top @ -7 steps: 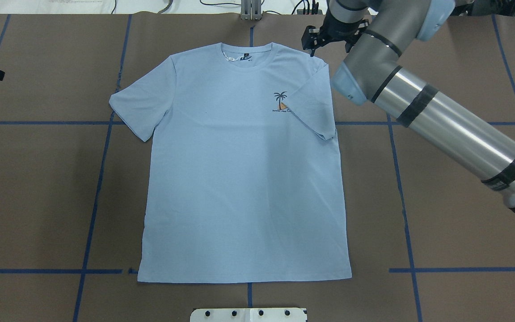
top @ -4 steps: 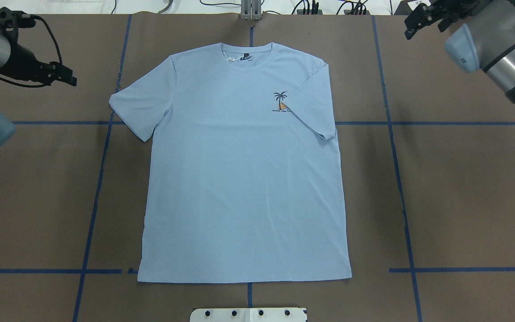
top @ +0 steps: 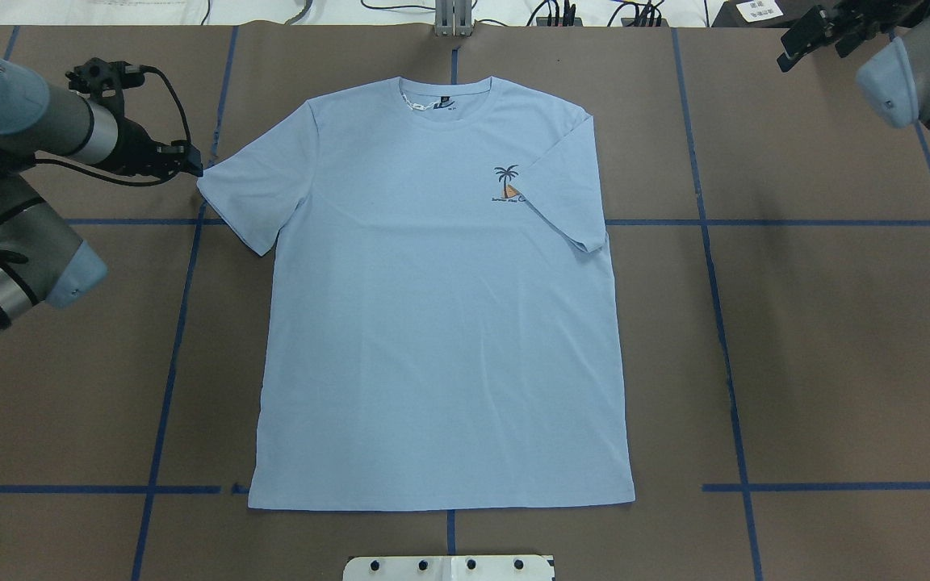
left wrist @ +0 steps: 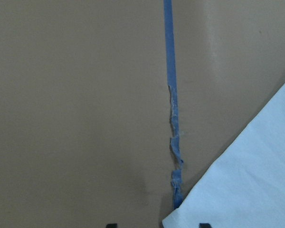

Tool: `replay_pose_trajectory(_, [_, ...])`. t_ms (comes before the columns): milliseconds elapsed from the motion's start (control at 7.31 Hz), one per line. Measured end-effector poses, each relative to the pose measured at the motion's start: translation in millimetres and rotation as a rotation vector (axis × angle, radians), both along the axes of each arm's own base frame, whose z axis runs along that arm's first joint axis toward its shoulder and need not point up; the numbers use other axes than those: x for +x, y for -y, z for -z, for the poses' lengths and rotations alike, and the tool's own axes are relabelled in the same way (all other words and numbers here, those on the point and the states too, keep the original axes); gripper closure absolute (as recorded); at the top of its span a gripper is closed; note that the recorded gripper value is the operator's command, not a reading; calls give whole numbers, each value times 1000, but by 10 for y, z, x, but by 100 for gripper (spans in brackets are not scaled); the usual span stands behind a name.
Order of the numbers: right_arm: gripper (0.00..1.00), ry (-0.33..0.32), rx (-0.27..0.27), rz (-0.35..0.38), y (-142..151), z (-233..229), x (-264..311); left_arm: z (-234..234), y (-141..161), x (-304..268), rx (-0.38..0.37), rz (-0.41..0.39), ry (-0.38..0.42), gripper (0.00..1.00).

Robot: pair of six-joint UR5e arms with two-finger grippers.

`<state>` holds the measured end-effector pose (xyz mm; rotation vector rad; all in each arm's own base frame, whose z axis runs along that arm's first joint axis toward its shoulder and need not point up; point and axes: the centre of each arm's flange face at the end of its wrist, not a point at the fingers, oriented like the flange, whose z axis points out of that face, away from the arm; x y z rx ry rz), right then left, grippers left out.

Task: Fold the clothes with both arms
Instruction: 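Move the left gripper to the sleeve nearest it while the right arm withdraws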

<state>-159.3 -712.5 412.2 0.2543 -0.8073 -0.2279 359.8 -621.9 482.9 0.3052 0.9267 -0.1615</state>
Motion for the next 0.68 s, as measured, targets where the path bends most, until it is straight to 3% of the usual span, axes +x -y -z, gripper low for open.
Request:
replay_pose_trajectory(274, [0,-1,-1,0,-1,-11,4,-18,24,106,-7,1,7,58])
replay_pose_trajectory(547, [0,-2,-1,1,-2,-16,-7,-44,32,122,-11,0,12,100])
replay_pose_trajectory(684, [0,-3,-2,0,-3,-18,-11,-44,34,125,-11,0,12,100])
